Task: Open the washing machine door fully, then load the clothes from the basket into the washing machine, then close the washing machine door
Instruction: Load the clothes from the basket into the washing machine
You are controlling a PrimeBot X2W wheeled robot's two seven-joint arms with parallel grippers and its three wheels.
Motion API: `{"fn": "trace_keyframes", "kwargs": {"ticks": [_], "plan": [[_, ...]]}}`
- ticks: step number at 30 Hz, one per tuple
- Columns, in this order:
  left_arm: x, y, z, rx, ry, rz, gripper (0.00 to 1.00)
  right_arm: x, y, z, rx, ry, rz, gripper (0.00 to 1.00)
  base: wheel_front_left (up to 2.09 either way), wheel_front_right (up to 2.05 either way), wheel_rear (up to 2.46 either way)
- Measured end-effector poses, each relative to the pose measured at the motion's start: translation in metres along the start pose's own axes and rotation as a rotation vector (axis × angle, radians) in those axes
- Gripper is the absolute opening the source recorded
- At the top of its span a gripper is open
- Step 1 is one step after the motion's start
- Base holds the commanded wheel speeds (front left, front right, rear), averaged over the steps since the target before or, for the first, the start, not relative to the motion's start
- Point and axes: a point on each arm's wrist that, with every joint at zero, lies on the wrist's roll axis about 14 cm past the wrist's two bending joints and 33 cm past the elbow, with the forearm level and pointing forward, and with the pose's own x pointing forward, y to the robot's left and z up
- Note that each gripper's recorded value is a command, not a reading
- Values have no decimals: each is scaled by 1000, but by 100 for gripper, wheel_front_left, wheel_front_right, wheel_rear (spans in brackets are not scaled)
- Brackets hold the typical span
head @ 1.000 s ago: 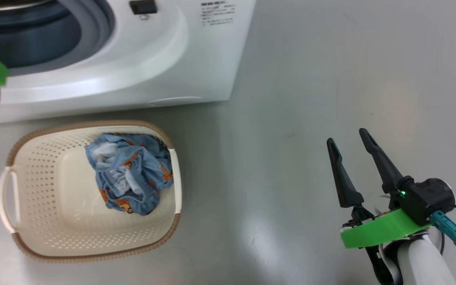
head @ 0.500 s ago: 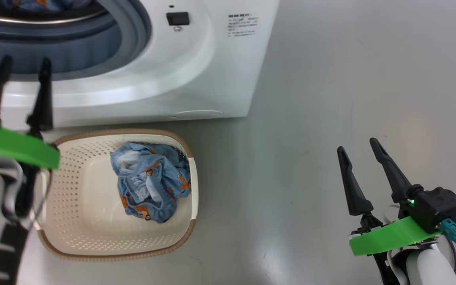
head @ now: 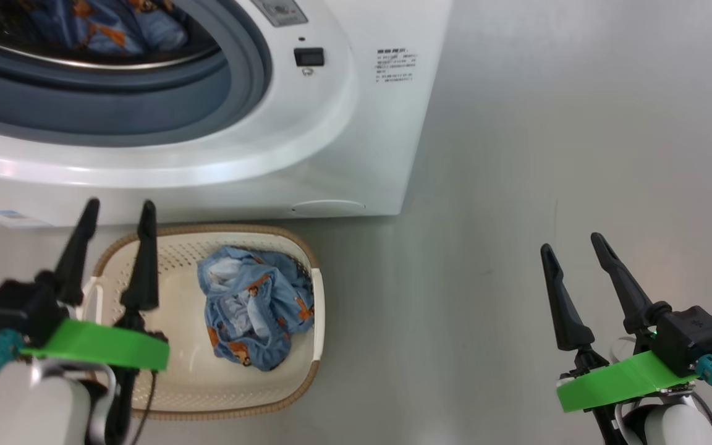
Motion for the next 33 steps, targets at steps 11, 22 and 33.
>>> {"fn": "trace_keyframes", "kwargs": {"ticks": [11, 22, 33], "plan": [[-37, -7, 23, -36, -68, 39, 100, -17, 3, 16, 5, -30, -3, 100, 0, 0, 0], [-71, -11, 27, -45, -72, 46, 100, -37, 5, 30, 15, -63, -10, 100, 0, 0, 0], [-97, -17, 26, -48, -63, 45, 100, -51, 11, 46, 26, -103, -1, 100, 0, 0, 0]]}}
